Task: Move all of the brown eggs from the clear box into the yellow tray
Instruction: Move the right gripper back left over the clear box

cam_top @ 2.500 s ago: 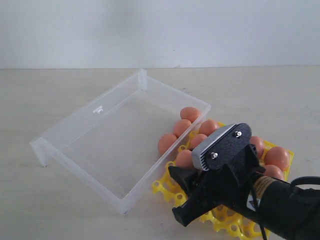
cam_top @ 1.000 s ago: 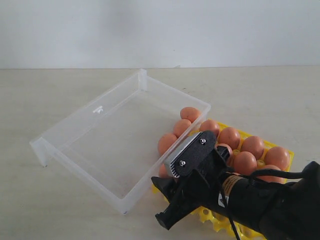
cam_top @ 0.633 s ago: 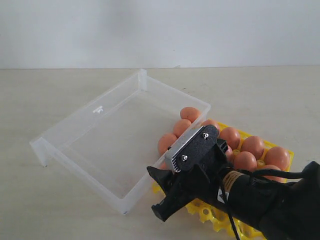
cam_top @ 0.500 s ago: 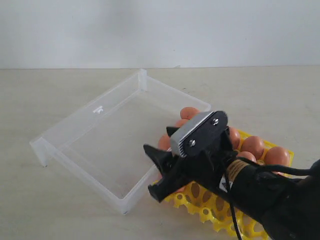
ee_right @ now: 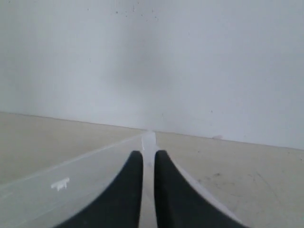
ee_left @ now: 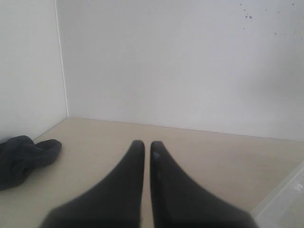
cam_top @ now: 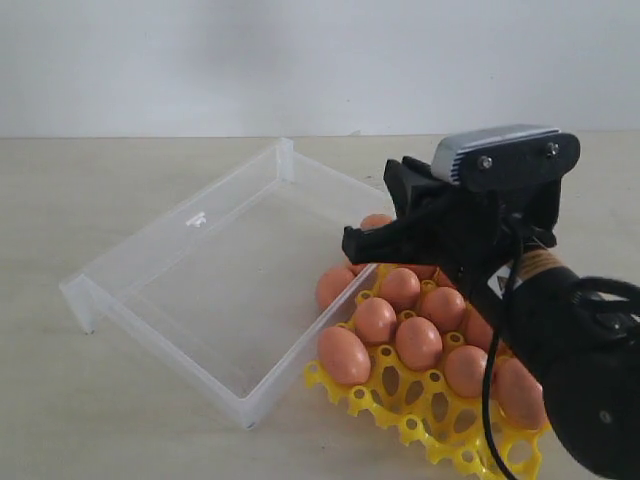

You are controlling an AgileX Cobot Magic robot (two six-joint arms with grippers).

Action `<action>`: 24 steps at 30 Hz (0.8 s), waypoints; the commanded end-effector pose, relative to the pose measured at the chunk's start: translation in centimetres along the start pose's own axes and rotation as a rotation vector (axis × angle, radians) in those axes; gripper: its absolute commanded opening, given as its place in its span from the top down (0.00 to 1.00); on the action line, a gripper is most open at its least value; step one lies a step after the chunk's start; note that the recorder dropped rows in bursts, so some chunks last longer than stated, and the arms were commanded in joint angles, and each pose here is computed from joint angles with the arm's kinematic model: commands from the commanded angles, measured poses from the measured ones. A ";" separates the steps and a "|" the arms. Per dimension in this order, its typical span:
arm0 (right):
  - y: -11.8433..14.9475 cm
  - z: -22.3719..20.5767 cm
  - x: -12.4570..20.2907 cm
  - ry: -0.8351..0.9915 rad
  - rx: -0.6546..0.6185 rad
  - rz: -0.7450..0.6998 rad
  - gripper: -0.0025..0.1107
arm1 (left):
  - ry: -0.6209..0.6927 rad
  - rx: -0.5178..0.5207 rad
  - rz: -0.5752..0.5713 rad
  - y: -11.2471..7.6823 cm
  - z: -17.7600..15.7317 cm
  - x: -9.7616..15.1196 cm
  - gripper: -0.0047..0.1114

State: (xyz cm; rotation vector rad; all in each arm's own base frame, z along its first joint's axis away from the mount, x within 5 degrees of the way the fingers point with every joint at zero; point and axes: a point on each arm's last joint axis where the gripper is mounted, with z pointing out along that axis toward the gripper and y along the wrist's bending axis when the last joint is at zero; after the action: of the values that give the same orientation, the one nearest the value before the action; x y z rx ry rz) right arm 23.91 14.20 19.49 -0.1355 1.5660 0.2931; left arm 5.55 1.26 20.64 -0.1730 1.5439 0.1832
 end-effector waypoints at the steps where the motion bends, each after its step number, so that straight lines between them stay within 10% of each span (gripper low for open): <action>1: 1.3 3.9 -3.4 0.051 -0.031 -0.025 0.97 | -0.015 0.000 0.003 0.0 0.0 -0.2 0.92; 6: 3.3 9.5 -7.0 0.673 -0.251 -0.053 0.97 | -0.015 0.000 0.003 0.0 0.0 -0.2 0.92; 13: 4.4 9.8 -11.4 1.052 -0.396 -0.241 0.97 | -0.015 0.000 0.003 0.0 0.0 -0.2 0.92; 24: 2.6 13.4 0.1 1.498 -0.270 -0.393 0.86 | -0.016 -0.001 0.003 0.0 0.0 -0.2 0.92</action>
State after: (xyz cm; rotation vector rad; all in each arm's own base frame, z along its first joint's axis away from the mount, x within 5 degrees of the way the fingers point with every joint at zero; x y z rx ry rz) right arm 35.58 20.50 21.04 -1.0452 2.8564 0.0711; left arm 5.55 1.26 20.64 -0.1730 1.5439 0.1832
